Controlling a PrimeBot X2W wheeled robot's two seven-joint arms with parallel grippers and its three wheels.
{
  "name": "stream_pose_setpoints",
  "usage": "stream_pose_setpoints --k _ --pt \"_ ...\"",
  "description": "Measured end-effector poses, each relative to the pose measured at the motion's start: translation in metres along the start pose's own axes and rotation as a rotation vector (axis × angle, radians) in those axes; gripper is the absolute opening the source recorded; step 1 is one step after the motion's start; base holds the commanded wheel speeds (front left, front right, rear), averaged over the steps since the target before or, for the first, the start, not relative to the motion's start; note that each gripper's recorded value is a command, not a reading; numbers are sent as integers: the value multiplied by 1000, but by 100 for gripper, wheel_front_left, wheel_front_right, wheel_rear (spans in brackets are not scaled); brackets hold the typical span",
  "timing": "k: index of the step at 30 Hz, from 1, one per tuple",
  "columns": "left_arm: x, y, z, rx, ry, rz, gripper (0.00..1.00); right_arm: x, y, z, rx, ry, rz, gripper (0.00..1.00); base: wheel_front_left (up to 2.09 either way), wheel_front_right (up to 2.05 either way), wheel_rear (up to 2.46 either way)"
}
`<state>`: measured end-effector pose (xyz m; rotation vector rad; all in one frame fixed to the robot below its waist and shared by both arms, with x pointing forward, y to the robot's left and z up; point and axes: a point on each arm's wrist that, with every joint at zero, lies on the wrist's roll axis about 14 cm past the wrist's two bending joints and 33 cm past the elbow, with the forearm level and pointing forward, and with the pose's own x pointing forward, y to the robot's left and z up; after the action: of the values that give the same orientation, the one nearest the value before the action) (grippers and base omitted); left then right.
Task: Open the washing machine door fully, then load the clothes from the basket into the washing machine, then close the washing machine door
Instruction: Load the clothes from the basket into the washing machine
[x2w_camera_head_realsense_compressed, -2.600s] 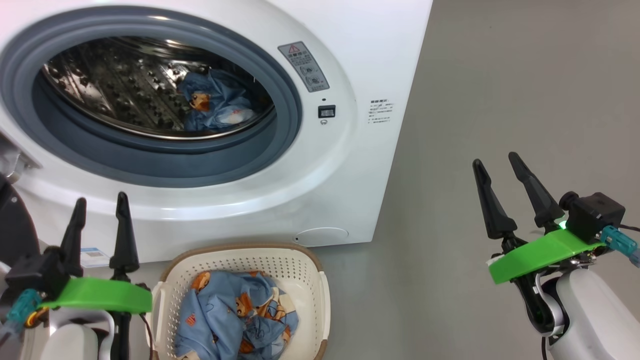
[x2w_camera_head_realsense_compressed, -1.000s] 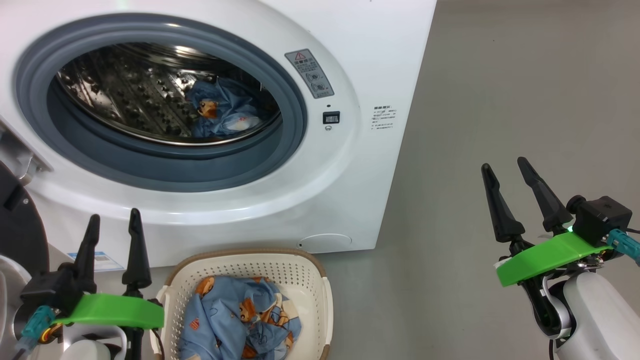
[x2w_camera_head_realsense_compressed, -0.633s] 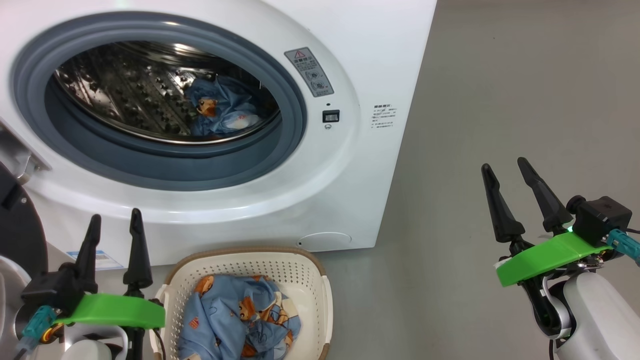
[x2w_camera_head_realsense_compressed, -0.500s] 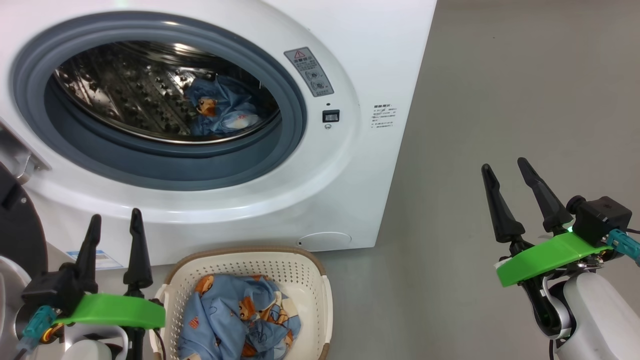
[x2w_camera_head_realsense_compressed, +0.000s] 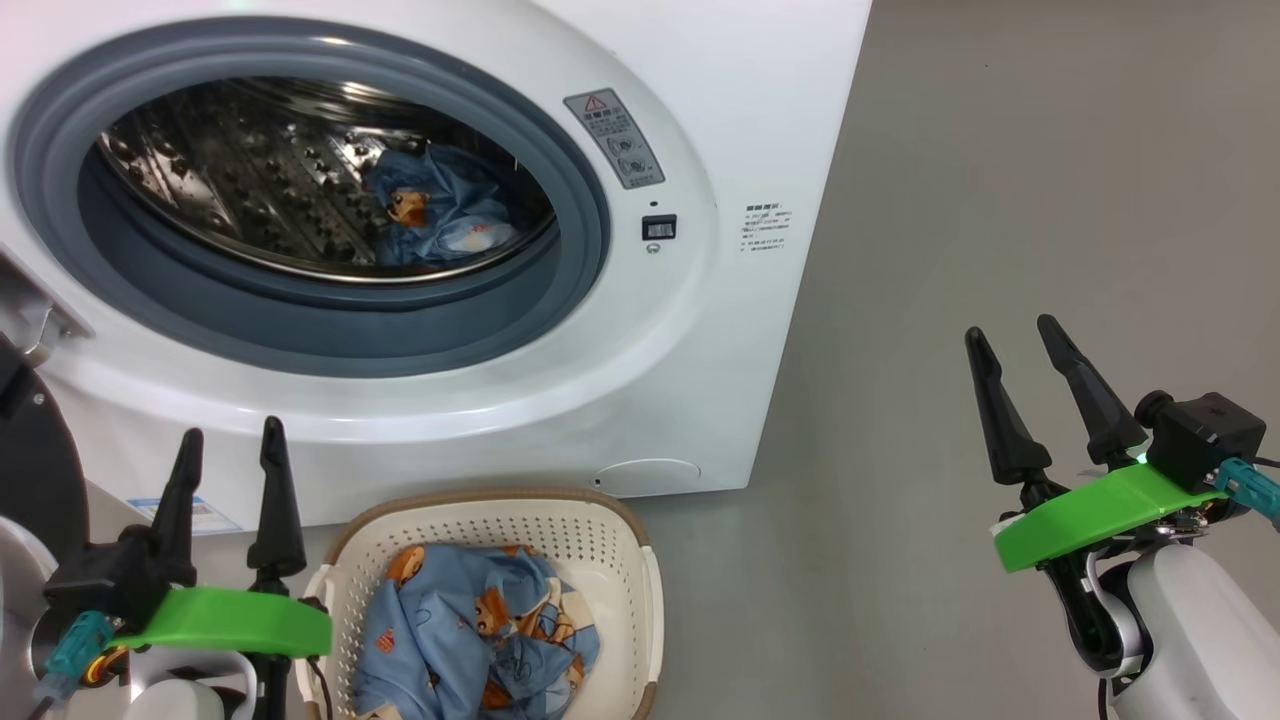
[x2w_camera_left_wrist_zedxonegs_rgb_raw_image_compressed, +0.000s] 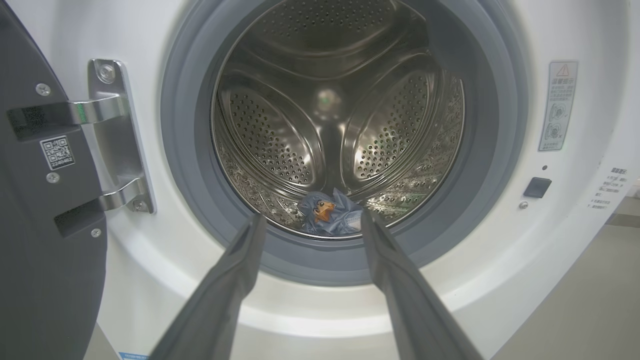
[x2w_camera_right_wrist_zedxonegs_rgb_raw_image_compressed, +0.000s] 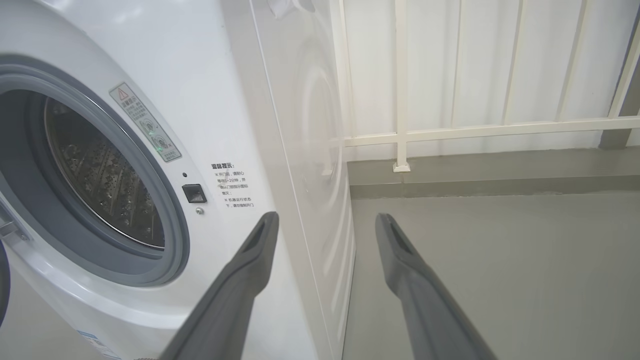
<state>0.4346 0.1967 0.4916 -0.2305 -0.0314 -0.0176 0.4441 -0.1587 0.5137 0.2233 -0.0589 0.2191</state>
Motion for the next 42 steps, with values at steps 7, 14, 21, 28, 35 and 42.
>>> stream_pose_setpoints --k 7,14,21,28,35,42 --pt "1 1 -4 0 10 2 100 1 -1 -4 7 8 -6 100 0 0 0" --pt "3 0 -11 0 29 -2 100 2 -2 -10 16 19 -11 100 0 0 0" --pt "5 -1 -24 2 63 -8 100 3 -6 -18 25 36 -23 100 0 0 0" --pt "14 -3 -33 6 86 -21 100 4 -10 -29 39 60 -39 100 0 0 0" --pt "20 -3 -51 3 134 -25 100 7 -13 -40 53 80 -52 100 0 0 0" --pt "22 -4 -72 -1 189 -29 100 12 -17 -49 56 99 -59 100 0 0 0"
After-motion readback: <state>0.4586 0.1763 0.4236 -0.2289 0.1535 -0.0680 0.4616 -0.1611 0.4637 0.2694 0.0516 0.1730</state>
